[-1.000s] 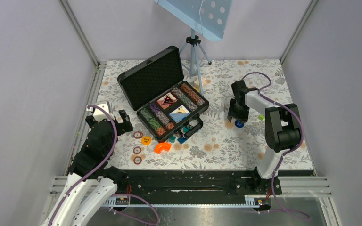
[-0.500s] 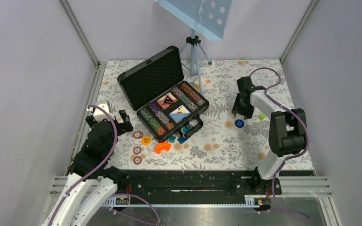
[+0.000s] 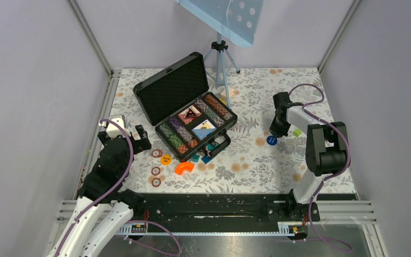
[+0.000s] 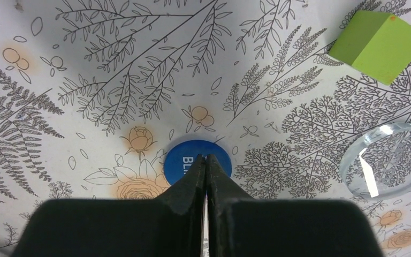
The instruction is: Pack up texas hold em set
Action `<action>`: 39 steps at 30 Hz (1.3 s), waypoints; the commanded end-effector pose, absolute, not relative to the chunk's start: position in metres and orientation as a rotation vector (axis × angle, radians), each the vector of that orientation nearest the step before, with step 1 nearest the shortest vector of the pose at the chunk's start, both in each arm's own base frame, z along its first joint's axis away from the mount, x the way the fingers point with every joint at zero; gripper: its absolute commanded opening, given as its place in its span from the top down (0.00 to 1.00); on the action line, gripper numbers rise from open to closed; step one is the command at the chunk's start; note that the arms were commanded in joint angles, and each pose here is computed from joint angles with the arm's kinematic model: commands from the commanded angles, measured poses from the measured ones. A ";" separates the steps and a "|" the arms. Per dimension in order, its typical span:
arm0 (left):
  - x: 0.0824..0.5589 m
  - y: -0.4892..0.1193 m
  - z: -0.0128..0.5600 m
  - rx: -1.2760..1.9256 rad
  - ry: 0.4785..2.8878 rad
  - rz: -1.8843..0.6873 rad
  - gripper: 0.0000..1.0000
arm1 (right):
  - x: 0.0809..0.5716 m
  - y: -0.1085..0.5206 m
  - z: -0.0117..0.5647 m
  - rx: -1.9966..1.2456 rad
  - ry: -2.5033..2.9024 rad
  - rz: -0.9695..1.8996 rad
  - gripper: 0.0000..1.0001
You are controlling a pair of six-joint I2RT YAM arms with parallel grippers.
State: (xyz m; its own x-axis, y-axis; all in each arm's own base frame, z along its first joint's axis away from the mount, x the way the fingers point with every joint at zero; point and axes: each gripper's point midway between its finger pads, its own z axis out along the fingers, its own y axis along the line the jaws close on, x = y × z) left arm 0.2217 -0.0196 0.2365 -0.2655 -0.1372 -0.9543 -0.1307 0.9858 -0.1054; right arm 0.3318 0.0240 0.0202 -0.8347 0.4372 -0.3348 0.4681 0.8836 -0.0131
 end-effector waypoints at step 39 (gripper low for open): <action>0.230 -0.031 0.240 -0.159 1.831 -0.055 0.01 | 0.345 0.022 0.033 1.020 2.337 0.000 0.02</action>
State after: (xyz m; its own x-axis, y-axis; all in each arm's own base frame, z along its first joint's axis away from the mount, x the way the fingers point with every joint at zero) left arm 0.2242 -0.0274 0.2345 -0.2806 -0.1356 -0.9502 -0.0966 0.9889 -0.1125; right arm 0.3393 0.0268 0.0325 -0.5786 0.6616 -0.4770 0.6484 0.7279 0.2229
